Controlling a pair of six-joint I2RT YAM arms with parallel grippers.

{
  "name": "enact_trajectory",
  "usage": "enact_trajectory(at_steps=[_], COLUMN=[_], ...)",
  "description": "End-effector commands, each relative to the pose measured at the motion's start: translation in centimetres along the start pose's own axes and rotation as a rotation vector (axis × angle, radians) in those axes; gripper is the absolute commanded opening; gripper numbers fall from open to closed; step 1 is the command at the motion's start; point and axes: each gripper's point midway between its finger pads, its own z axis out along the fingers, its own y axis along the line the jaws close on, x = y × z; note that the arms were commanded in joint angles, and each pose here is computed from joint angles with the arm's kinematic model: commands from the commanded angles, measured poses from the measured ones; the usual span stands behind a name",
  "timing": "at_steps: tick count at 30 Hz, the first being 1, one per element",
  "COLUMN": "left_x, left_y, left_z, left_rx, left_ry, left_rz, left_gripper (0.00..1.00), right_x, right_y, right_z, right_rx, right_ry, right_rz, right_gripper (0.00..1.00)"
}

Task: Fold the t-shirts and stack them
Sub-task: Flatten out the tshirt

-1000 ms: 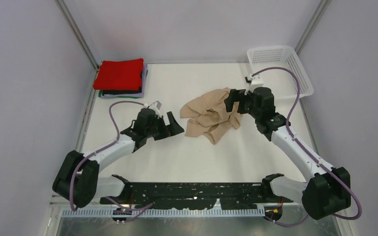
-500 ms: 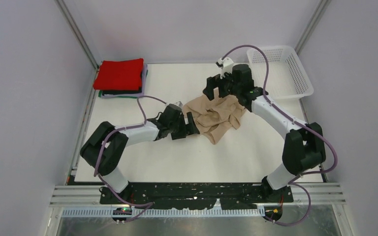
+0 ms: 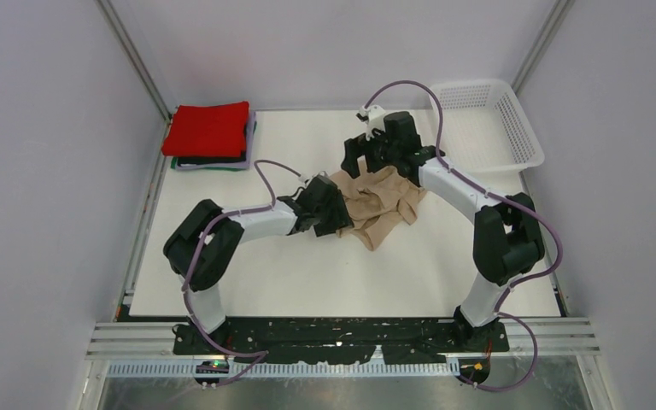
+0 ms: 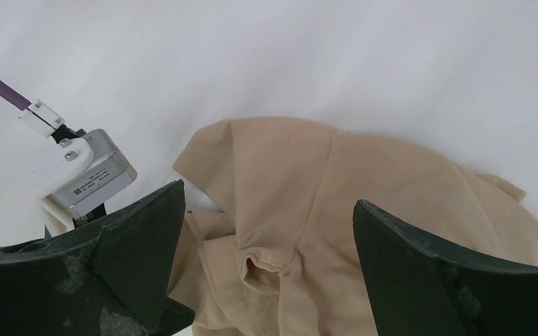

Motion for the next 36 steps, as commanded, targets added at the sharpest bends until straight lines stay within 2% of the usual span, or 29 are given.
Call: enact_trajectory(at_steps=[1, 5, 8, 9, 11, 18, 22, 28, 36], left_x=[0.4, 0.4, 0.6, 0.5, 0.7, 1.9, 3.2, 3.7, 3.8], left_y=[2.2, 2.8, 3.8, 3.9, 4.6, 5.9, 6.0, 6.6, 6.8], left_z=[1.5, 1.1, 0.2, -0.5, -1.4, -4.5, -5.2, -5.3, -5.6], left_rx=[-0.119, -0.161, -0.178, -0.173, -0.171, -0.121, -0.061, -0.066, -0.052], left_ry=[0.002, 0.017, 0.018, 0.017, 0.011, 0.002, 0.040, 0.038, 0.029], left_rz=[-0.005, 0.030, 0.041, 0.042, 0.050, 0.108, 0.131, 0.116, 0.109], left_gripper=[0.52, 0.26, 0.03, 0.00, 0.00, 0.00, 0.00, 0.00, 0.00], right_x=[-2.6, -2.2, -1.6, -1.3, -0.5, 1.4, 2.0, 6.3, 10.4], right_y=[-0.1, 0.6, 2.3, 2.5, 4.6, 7.4, 11.5, 16.2, 16.3], right_z=[-0.6, 0.0, 1.1, 1.7, 3.0, 9.1, 11.5, 13.4, 13.5], right_rx=[0.006, -0.048, -0.119, -0.128, -0.164, -0.180, -0.297, -0.396, -0.344], right_ry=[-0.070, -0.050, -0.010, 0.014, 0.065, 0.186, 0.216, 0.301, 0.423], right_rz=[-0.045, -0.070, -0.108, -0.129, -0.180, -0.258, -0.260, -0.302, -0.365], right_gripper=[0.97, 0.95, 0.94, 0.93, 0.92, 0.91, 0.90, 0.90, 0.84])
